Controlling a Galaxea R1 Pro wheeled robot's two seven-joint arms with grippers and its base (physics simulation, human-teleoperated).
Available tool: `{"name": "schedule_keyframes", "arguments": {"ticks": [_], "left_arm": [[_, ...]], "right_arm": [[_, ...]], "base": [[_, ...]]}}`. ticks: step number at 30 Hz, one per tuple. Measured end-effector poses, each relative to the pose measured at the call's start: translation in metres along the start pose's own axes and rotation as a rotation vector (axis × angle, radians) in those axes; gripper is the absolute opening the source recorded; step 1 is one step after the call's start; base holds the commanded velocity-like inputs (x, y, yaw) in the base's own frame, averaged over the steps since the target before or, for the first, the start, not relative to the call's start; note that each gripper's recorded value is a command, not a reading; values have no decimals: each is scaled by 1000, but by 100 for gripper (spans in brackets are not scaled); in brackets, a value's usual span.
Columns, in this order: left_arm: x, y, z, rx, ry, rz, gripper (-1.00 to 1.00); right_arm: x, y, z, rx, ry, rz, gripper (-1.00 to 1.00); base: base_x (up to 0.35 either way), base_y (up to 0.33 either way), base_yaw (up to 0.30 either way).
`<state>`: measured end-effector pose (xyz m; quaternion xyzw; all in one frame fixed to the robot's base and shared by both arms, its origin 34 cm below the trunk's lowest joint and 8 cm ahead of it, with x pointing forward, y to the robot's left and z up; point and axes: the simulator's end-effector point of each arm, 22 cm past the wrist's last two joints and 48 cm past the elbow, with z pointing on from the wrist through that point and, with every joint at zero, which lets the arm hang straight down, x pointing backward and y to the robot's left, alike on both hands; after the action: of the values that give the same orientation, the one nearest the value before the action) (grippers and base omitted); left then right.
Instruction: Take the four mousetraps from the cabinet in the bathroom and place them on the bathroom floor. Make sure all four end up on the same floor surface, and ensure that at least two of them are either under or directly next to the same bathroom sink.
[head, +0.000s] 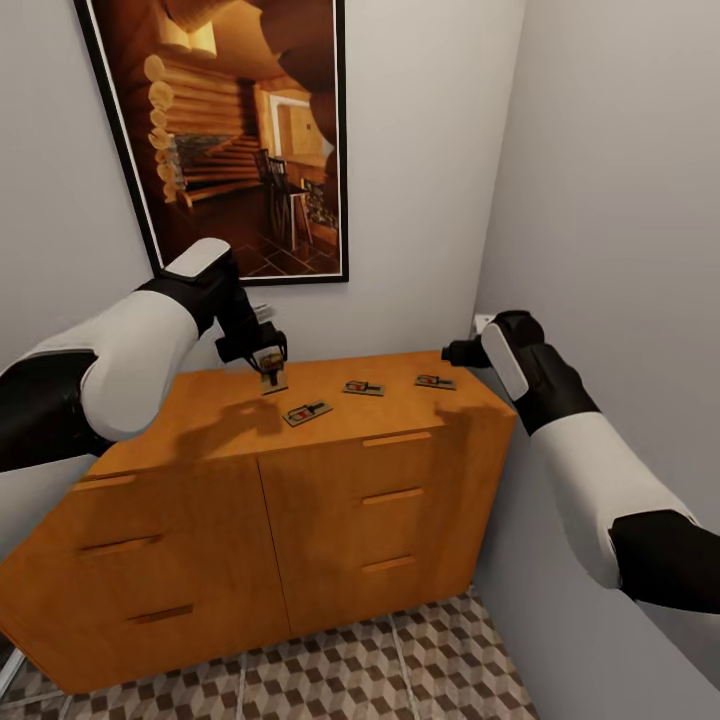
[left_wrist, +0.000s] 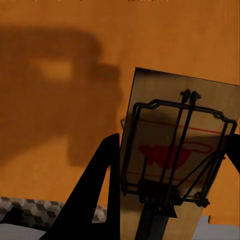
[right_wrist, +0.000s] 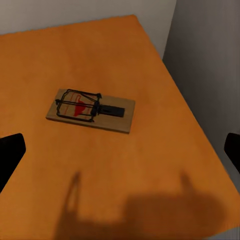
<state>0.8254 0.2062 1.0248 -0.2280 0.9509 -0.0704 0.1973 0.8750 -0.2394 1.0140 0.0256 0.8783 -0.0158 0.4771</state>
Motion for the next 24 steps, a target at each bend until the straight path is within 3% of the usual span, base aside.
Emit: {"name": "schedule_keyframes", "arguments": {"ticks": [12, 24], "left_arm": [[-13, -11, -41, 9, -22, 11, -100], [-14, -9, -43, 3, -22, 10, -100]], "right_arm": [[4, -1, 2, 3, 7, -1, 100], [6, -2, 3, 5, 9, 0, 100]], "base": [[0, 0, 0], [0, 0, 0]]}}
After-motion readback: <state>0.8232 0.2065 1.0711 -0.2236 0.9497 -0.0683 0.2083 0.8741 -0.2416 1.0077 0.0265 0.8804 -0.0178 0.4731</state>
